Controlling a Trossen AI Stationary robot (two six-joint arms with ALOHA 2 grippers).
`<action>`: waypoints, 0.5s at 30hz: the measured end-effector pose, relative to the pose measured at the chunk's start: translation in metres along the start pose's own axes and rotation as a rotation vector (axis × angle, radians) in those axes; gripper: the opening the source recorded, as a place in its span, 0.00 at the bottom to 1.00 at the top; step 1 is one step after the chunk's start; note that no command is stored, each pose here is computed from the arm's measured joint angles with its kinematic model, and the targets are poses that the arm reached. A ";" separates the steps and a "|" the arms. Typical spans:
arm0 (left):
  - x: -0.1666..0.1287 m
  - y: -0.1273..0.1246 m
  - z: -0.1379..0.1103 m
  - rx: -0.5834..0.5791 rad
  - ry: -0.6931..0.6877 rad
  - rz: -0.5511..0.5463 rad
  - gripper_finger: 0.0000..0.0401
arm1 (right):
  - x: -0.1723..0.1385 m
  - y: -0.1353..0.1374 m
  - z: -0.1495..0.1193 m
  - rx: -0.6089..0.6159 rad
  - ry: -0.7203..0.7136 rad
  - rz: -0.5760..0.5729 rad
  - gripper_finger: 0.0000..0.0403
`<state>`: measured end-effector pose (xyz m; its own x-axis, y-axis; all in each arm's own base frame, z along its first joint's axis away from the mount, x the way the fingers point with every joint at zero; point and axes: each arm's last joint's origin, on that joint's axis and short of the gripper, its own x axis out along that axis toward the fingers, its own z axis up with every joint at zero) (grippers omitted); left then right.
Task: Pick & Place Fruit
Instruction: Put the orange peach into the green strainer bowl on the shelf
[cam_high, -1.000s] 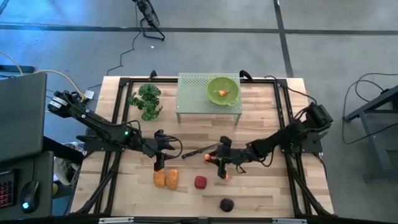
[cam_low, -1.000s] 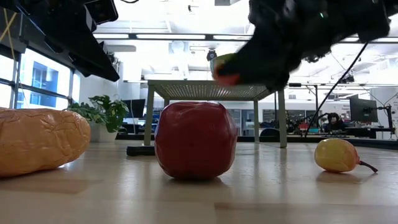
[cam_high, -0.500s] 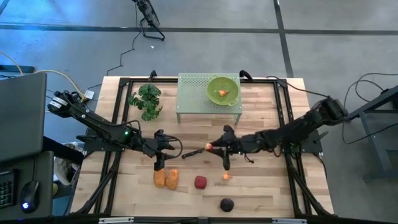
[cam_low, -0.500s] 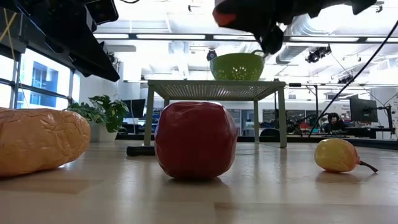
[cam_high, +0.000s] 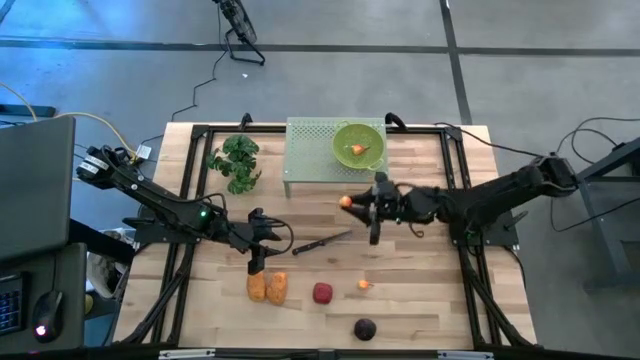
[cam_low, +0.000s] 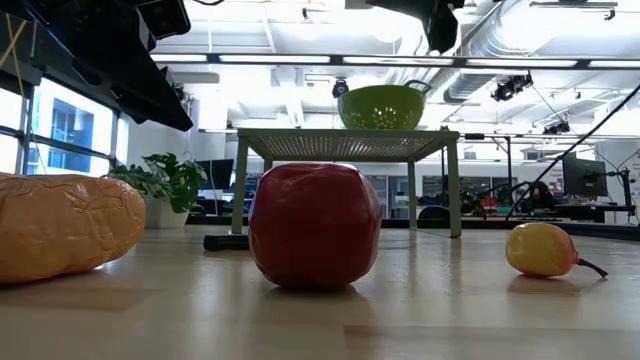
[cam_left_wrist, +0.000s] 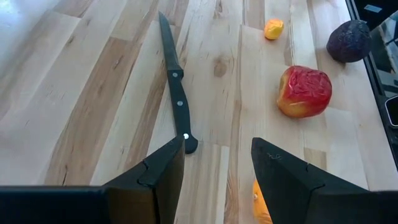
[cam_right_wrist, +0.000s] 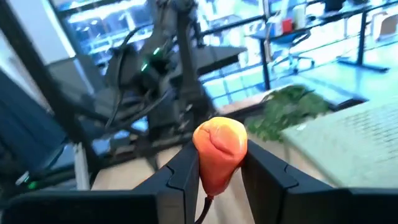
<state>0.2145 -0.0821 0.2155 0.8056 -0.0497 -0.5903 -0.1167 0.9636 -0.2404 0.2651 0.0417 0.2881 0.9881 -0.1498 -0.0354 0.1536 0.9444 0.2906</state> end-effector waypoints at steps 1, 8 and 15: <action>0.000 0.000 0.000 0.000 0.000 0.000 0.46 | -0.001 -0.003 0.004 0.002 -0.015 -0.012 0.24; 0.000 0.000 0.000 0.000 -0.001 0.000 0.46 | -0.009 -0.032 0.028 -0.028 -0.089 -0.117 0.24; 0.000 0.000 0.000 0.000 -0.001 0.000 0.46 | -0.013 -0.063 0.042 -0.021 -0.112 -0.251 0.24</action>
<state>0.2145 -0.0821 0.2156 0.8060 -0.0499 -0.5897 -0.1166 0.9636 -0.2408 0.2417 -0.0283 0.3099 0.9121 -0.4100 0.0027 0.3946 0.8795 0.2659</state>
